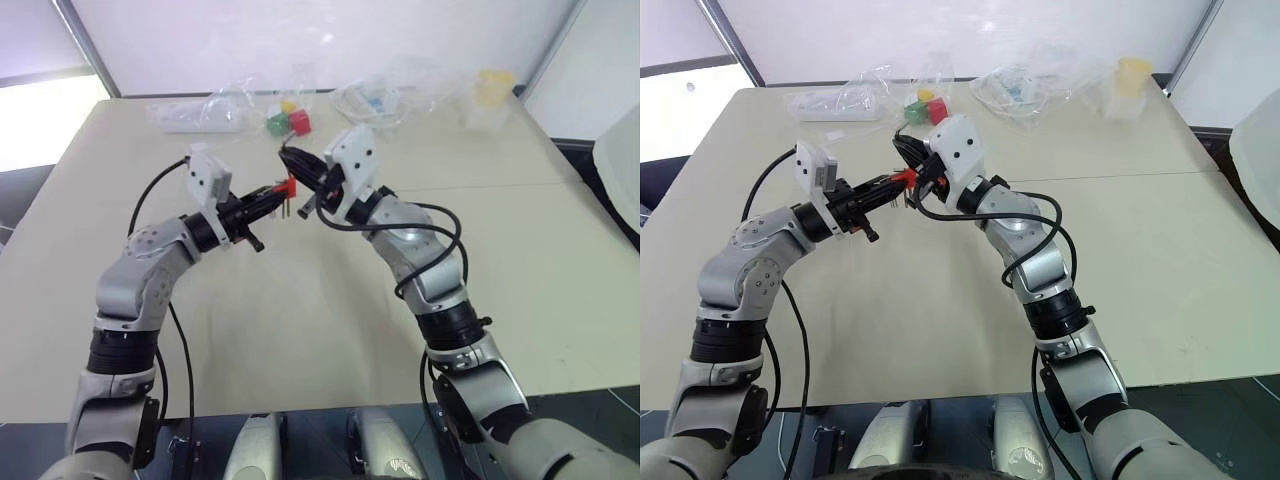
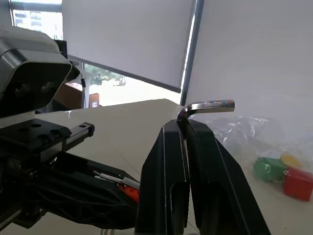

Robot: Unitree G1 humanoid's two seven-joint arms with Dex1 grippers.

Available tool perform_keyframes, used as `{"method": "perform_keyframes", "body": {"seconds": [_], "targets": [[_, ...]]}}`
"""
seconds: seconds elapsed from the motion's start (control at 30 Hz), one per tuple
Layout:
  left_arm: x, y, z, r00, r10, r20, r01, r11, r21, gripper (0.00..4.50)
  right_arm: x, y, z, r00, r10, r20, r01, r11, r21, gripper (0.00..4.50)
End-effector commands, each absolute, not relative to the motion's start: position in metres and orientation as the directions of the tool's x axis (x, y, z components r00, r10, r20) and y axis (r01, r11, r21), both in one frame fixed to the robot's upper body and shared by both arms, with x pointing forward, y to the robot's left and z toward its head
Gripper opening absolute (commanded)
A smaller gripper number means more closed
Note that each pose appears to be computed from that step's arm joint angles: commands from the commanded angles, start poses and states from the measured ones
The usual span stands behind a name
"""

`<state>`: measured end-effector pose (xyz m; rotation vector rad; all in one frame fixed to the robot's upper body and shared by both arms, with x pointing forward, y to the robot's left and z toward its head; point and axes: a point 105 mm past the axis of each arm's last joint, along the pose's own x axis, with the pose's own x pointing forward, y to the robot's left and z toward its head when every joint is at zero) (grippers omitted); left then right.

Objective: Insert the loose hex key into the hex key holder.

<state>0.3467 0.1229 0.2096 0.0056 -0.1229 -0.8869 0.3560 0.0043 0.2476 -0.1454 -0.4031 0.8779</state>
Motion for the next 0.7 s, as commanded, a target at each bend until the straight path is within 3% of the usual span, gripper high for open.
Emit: {"method": "perform_keyframes", "body": {"seconds": [0.03, 0.33, 0.7], "targets": [[0.343, 0.121, 0.216, 0.611, -0.782, 0.123, 0.778, 0.622, 0.09, 0.0, 0.348, 0.004, 0.276, 0.533, 0.769, 0.353, -0.703, 0.635, -0.32, 0.04], [0.341, 0.122, 0.209, 0.611, -0.785, 0.102, 0.781, 0.619, 0.089, 0.0, 0.345, 0.002, 0.292, 0.518, 0.766, 0.38, -0.668, 0.64, -0.38, 0.04], [0.343, 0.123, 0.209, 0.609, -0.787, 0.104, 0.78, 0.617, 0.101, 0.0, 0.339, 0.008, 0.288, 0.502, 0.799, 0.33, -0.693, 0.6, -0.4, 0.04]]}}
